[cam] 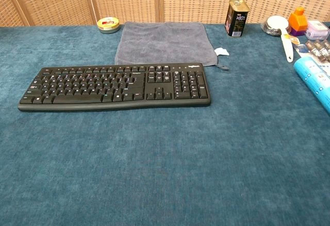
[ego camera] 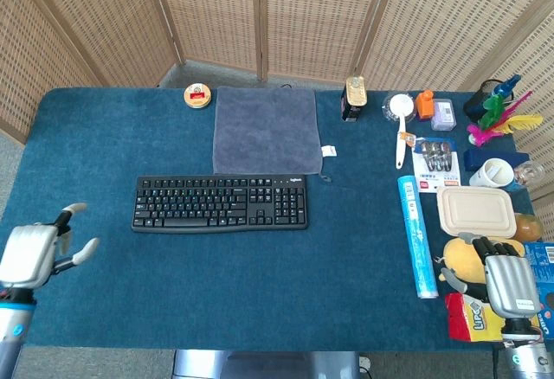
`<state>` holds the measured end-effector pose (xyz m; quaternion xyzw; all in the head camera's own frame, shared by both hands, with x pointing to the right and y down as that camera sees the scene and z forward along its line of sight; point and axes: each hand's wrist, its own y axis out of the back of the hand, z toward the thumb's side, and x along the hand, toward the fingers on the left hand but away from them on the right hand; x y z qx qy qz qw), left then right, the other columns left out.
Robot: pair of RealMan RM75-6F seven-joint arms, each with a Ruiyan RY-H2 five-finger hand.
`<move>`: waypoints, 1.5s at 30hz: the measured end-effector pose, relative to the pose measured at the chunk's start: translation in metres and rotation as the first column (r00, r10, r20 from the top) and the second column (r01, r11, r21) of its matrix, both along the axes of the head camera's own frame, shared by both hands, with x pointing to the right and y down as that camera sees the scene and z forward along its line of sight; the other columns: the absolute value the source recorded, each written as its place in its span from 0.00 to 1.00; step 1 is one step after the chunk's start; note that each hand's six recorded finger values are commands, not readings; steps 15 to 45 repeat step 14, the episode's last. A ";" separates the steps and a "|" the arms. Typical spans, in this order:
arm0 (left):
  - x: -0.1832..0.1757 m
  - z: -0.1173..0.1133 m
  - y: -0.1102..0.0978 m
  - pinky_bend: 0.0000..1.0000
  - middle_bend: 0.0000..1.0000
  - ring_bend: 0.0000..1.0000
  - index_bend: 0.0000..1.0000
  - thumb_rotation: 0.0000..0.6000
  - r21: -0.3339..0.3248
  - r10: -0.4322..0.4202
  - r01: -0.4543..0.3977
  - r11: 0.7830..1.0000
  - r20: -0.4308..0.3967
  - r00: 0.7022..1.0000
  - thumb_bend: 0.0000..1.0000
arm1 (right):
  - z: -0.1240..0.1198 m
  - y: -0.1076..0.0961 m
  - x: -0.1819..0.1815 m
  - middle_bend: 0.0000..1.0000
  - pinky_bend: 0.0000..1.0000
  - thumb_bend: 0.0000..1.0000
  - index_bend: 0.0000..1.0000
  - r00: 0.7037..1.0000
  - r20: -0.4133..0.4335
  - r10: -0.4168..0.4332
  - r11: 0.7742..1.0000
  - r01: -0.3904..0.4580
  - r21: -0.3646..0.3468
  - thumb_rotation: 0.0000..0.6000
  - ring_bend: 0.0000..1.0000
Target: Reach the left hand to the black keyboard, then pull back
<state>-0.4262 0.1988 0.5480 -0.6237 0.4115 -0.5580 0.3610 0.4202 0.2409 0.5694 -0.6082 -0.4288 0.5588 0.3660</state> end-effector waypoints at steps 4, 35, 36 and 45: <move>-0.011 -0.017 0.022 0.67 0.76 0.72 0.23 0.00 0.043 -0.042 0.042 0.998 -0.008 0.999 0.15 | 0.002 0.001 -0.002 0.37 0.34 0.26 0.27 1.000 0.006 -0.003 1.000 0.003 0.000 0.00 0.38; -0.017 -0.021 0.045 0.67 0.76 0.72 0.23 0.00 0.042 -0.079 0.080 0.996 -0.017 0.997 0.15 | 0.003 0.000 -0.003 0.37 0.34 0.26 0.27 1.000 0.013 -0.007 1.000 0.007 0.004 0.00 0.38; -0.017 -0.021 0.045 0.67 0.76 0.72 0.23 0.00 0.042 -0.079 0.080 0.996 -0.017 0.997 0.15 | 0.003 0.000 -0.003 0.37 0.34 0.26 0.27 1.000 0.013 -0.007 1.000 0.007 0.004 0.00 0.38; -0.017 -0.021 0.045 0.67 0.76 0.72 0.23 0.00 0.042 -0.079 0.080 0.996 -0.017 0.997 0.15 | 0.003 0.000 -0.003 0.37 0.34 0.26 0.27 1.000 0.013 -0.007 1.000 0.007 0.004 0.00 0.38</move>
